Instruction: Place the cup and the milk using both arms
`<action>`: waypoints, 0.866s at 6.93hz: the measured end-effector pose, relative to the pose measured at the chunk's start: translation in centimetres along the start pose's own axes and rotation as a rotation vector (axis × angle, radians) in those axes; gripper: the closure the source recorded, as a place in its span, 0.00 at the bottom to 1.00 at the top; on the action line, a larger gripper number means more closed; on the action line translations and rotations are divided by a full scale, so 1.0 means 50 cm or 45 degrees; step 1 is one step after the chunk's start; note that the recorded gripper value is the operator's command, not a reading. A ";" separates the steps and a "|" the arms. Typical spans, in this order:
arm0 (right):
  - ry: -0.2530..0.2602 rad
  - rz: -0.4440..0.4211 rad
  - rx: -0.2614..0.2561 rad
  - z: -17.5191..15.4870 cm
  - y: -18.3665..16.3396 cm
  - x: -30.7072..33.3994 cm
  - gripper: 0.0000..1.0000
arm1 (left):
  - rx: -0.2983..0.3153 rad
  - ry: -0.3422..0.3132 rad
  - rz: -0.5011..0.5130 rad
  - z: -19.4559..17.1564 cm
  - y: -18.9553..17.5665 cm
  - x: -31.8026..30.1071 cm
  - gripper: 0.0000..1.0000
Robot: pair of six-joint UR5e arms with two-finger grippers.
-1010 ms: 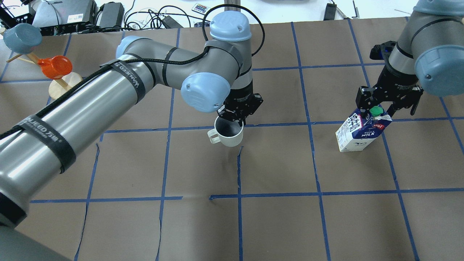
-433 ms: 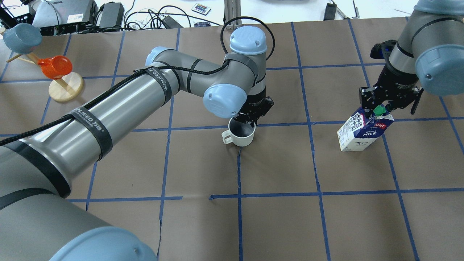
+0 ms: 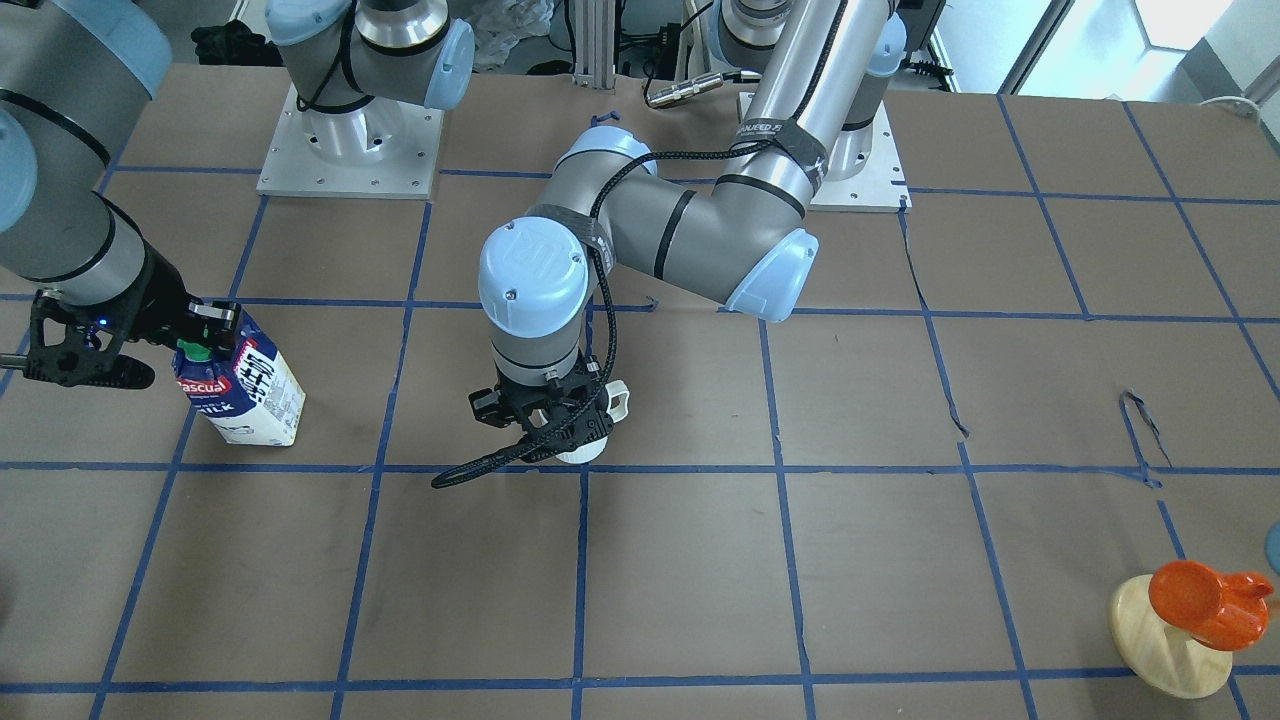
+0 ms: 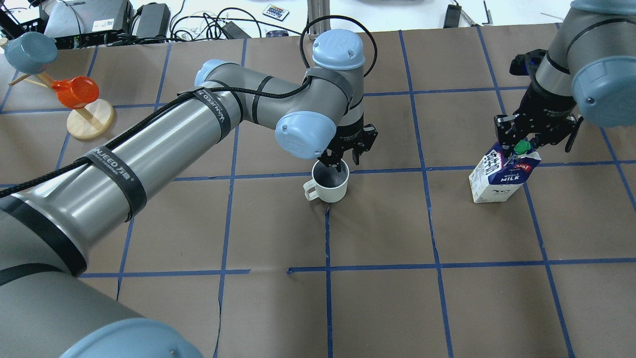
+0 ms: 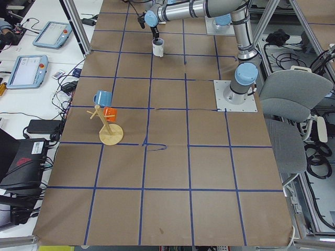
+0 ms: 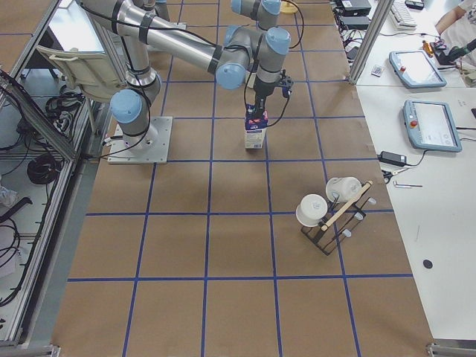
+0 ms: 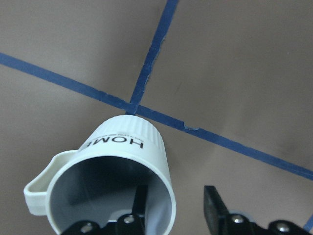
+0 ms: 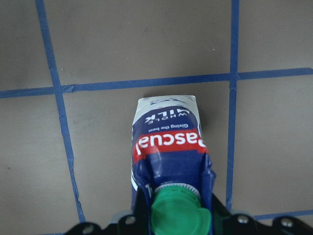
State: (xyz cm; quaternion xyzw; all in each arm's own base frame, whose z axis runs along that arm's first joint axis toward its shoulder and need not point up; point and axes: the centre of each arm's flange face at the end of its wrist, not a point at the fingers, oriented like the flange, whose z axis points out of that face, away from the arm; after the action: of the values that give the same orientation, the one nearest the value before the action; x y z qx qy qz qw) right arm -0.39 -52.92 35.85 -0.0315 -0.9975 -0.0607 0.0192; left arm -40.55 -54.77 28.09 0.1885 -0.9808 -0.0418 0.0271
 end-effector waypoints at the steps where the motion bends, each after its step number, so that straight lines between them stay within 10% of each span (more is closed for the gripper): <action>1: -0.023 0.011 0.027 -0.023 -0.007 -0.003 0.62 | 0.015 0.013 0.016 -0.057 -0.022 -0.033 0.00; 6: -0.088 -0.005 0.063 -0.048 -0.050 -0.151 0.62 | -0.011 -0.002 0.287 -0.389 -0.104 -0.405 0.00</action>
State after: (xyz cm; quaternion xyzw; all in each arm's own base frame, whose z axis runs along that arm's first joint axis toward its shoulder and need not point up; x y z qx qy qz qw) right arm 7.07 -56.13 37.62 -0.0312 -0.9988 -0.0349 -0.0144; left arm -18.53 -53.43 46.21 0.0770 -0.9956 -0.0429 0.0317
